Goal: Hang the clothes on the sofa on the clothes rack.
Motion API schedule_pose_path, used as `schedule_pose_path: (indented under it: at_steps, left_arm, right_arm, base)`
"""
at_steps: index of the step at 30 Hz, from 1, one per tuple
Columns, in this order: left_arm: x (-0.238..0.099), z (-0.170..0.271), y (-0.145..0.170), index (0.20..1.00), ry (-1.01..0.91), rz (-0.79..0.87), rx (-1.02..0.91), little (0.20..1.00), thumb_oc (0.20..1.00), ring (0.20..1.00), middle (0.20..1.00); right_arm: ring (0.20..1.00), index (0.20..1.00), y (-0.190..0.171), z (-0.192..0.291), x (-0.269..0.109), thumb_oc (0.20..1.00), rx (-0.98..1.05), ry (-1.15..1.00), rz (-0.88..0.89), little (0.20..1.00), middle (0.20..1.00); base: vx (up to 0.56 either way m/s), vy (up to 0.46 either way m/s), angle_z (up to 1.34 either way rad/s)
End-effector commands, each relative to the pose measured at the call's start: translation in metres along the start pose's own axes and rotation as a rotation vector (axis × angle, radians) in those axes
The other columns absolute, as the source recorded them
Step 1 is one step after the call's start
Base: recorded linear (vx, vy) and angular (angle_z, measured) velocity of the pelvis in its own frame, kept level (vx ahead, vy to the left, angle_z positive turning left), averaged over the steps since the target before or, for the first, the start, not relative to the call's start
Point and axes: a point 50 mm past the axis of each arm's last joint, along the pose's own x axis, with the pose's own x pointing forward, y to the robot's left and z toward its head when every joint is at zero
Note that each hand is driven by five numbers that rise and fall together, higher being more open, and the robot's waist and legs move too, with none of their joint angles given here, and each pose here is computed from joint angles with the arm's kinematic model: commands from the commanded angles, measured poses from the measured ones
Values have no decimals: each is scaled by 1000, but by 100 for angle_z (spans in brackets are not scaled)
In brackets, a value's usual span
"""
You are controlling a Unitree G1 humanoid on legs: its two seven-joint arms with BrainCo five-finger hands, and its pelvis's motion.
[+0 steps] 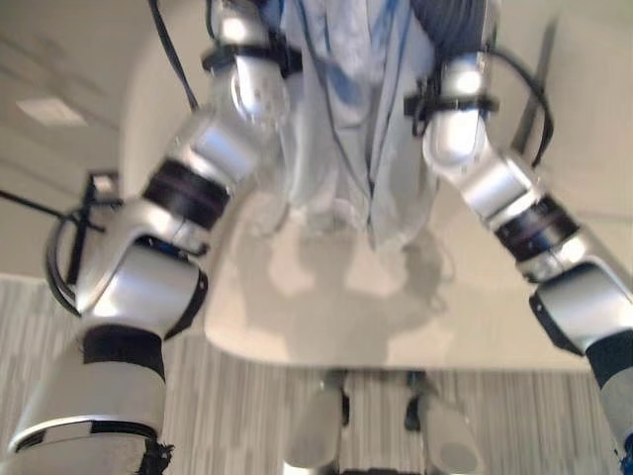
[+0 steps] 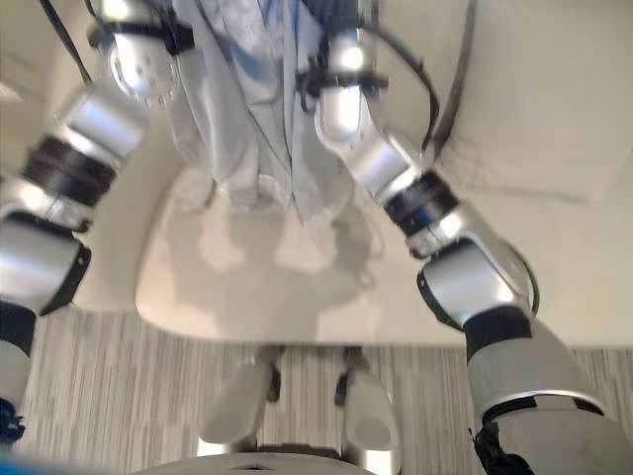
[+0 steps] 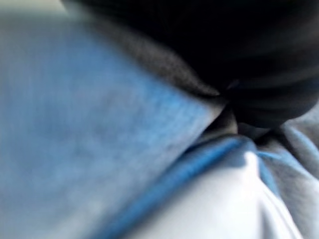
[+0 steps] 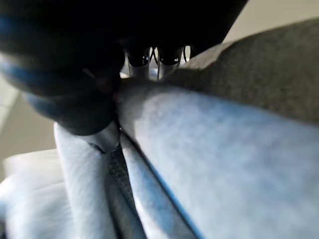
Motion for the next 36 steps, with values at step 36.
schedule_pose_path:
  at_steps: [36]
  left_arm:
    - [-37, 6, 3, 200, -92, -145, -129, 200, 200, 200, 200]
  right_arm:
    - [200, 200, -40, -27, -18, 200, -42, 20, 66, 200, 200]
  base:
    - [-68, 211, 1]
